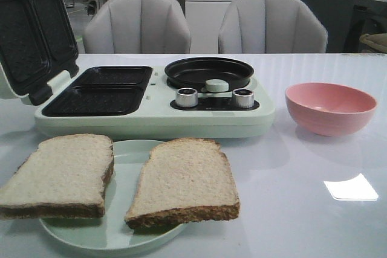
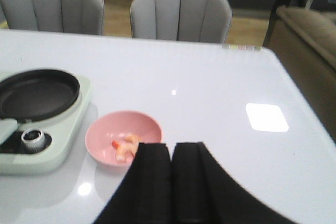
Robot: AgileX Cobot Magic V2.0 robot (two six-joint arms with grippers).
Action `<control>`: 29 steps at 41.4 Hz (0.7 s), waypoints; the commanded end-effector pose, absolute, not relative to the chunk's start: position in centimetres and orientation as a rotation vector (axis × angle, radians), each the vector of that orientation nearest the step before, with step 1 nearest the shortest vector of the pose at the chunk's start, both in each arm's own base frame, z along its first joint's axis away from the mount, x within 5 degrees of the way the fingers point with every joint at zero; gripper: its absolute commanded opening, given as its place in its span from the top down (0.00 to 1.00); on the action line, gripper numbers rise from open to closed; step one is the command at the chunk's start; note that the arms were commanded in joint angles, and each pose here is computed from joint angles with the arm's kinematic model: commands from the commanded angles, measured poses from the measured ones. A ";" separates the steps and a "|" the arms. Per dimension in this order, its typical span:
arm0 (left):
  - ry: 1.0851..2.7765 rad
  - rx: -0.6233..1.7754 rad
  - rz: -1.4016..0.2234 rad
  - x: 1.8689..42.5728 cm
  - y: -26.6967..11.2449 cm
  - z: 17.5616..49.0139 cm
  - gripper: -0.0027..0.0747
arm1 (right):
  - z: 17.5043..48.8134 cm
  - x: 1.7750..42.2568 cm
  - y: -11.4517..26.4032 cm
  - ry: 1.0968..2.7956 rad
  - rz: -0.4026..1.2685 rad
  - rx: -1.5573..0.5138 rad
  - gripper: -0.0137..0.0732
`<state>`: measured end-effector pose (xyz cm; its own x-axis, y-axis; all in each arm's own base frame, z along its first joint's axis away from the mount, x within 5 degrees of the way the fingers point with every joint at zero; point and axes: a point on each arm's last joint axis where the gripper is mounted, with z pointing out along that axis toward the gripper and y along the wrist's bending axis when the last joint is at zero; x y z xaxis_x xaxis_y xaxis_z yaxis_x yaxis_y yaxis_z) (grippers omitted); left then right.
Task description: Make breakfast with bread and shrimp
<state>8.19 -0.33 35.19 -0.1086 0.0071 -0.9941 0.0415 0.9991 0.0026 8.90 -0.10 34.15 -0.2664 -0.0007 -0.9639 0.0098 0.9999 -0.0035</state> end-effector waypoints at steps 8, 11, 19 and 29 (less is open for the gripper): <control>1.828 0.037 -0.051 11.0 -0.6 34.6 0.84 | 32.8 13.2 -0.3 1.986 -0.026 0.001 0.88; 1.879 0.030 -0.064 11.6 -0.7 34.1 0.84 | 31.8 14.3 -0.3 2.048 -0.025 0.001 0.88; 1.952 0.028 -0.068 13.1 -0.8 33.2 0.84 | 30.1 16.3 -0.3 2.162 -0.023 0.001 0.88; 2.025 0.029 -0.067 14.2 -0.9 32.3 0.74 | 29.3 17.2 -0.4 2.207 -0.022 0.001 0.69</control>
<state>13.54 -0.70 30.86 -0.5109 0.0003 -0.8597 0.0410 0.9989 -0.0240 16.56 -0.22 27.89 -0.6719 0.0060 -0.7406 0.0086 1.0000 0.0002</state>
